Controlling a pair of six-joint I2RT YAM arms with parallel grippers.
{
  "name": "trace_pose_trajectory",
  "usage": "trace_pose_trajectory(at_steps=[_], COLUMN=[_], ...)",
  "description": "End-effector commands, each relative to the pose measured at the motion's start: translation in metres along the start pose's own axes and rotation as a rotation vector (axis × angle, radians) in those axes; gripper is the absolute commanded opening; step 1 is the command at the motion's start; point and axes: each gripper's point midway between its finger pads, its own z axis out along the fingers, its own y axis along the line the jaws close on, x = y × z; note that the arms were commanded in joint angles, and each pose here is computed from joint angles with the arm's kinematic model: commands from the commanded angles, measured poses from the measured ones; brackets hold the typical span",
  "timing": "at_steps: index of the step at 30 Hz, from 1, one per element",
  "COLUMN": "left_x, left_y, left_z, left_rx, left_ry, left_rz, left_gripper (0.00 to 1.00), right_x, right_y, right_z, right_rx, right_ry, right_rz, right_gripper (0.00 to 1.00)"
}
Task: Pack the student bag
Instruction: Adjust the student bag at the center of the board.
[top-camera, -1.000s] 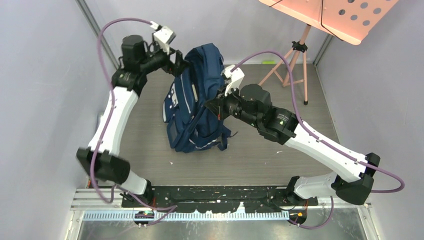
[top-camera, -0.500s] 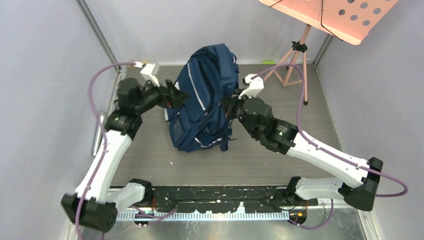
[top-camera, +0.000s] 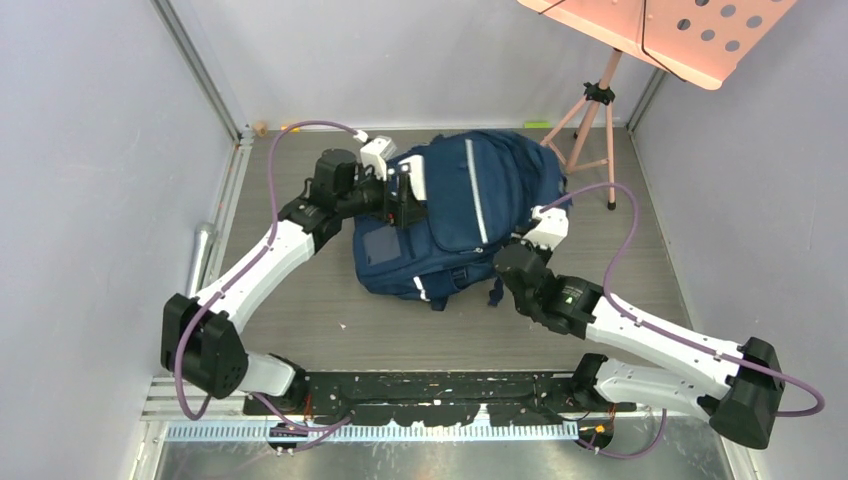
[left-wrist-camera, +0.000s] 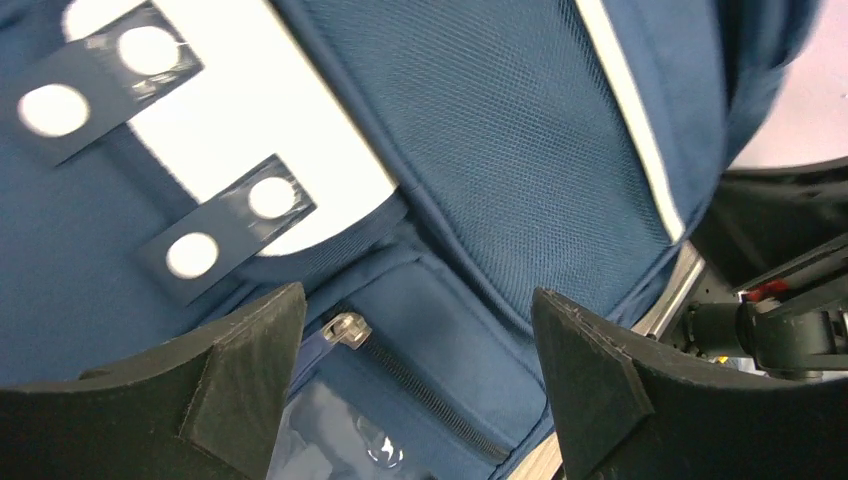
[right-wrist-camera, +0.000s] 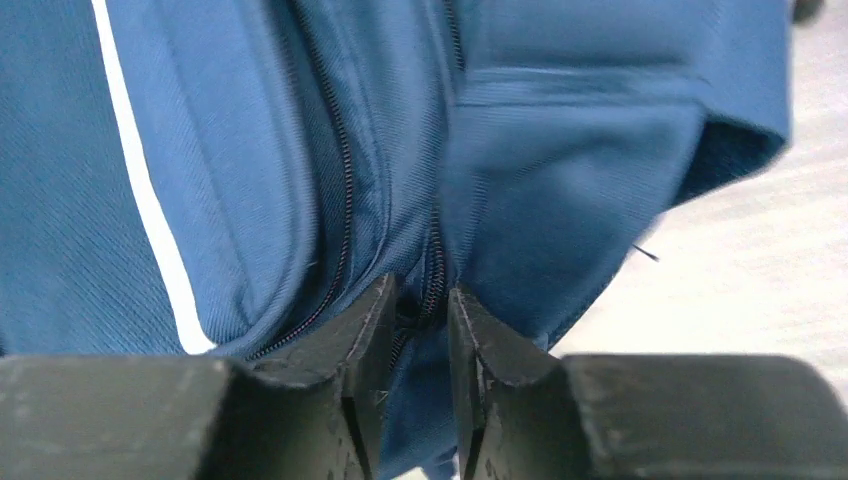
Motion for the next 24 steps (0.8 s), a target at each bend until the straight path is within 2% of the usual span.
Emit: trace_pose_trajectory(at_steps=[1, 3, 7, 12, 16, 20, 24], left_x=[-0.027, -0.024, -0.024, -0.023, -0.014, -0.007, 0.007], left_y=[-0.009, -0.013, -0.02, -0.047, -0.075, -0.069, -0.053], left_z=[0.012, 0.018, 0.019, 0.007, 0.005, 0.009, 0.016], left_rx=[0.03, 0.04, 0.042, 0.075, 0.099, 0.028, -0.035], left_ry=[-0.049, -0.037, -0.038, -0.067, -0.08, -0.071, -0.071], left_rz=[0.081, 0.105, 0.148, 0.296, 0.38, 0.36, 0.291], left_gripper=[0.87, 0.87, 0.87, 0.88, 0.89, 0.89, 0.89], right_x=[0.057, 0.049, 0.023, -0.008, -0.009, 0.009, 0.021], right_y=[-0.039, -0.042, -0.043, -0.046, -0.043, -0.015, 0.008], right_z=[-0.012, -0.016, -0.027, -0.042, -0.047, -0.047, -0.042], right_rx=[0.067, 0.063, 0.044, 0.03, -0.002, -0.109, -0.148], right_ry=[0.17, 0.155, 0.126, 0.1, 0.121, 0.2, 0.224], right_rz=[-0.125, -0.117, -0.101, -0.073, -0.077, -0.06, -0.042], right_gripper=[0.4, 0.56, 0.67, 0.7, 0.71, 0.71, 0.75])
